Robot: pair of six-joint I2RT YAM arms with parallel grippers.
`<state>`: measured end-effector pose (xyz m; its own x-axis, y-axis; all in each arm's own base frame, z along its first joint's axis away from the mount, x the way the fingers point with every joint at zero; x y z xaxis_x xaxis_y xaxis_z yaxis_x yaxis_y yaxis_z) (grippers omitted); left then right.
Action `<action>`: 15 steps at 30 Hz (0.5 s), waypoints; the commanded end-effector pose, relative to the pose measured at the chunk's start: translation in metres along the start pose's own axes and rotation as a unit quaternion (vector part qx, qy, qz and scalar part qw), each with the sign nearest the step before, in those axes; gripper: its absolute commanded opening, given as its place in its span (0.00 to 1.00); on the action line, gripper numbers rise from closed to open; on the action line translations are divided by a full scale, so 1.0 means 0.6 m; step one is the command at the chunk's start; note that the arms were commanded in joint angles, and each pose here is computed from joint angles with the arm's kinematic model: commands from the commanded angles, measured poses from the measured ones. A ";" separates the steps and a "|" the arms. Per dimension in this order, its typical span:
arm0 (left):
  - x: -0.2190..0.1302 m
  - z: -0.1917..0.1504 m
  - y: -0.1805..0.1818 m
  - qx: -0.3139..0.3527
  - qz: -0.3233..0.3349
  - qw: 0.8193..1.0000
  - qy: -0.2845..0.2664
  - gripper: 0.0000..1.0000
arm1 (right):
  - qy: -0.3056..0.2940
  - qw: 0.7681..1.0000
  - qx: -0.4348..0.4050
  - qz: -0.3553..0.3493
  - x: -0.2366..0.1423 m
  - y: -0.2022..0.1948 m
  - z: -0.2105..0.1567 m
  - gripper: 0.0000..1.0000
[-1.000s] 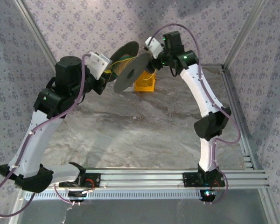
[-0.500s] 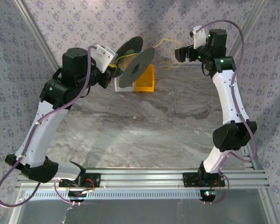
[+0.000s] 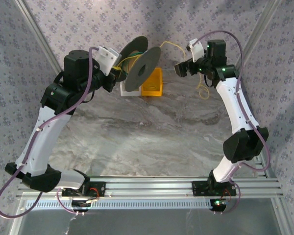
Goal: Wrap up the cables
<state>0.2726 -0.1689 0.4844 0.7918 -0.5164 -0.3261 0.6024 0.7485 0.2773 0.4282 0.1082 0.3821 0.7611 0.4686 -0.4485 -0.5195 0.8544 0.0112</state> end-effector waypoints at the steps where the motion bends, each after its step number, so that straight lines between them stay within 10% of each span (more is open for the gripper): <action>1: -0.080 0.075 0.022 -0.014 0.032 0.993 -0.109 0.00 | -0.021 0.998 -0.016 0.051 -0.014 0.024 -0.006 1.00; 15: -0.083 0.067 0.019 -0.021 0.027 0.995 -0.097 0.00 | -0.032 0.997 0.011 0.076 -0.004 0.019 -0.090 1.00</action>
<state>0.2639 -0.1627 0.4915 0.7988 -0.5121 -0.3157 0.5927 0.7598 0.2670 0.3969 0.1120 0.3262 0.6574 0.6076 -0.4456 -0.6381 0.7635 0.0998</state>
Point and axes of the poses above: each hand's point on the last joint's axis, 136 mm out from that joint toward the fingers, its own x axis out along the fingers, its own y axis along the line the jaws close on, z = x × y, the point moved 6 cm from there along -x, back along the fingers, and after that the axes turned 6 degrees about x, right-handed, at the moved point
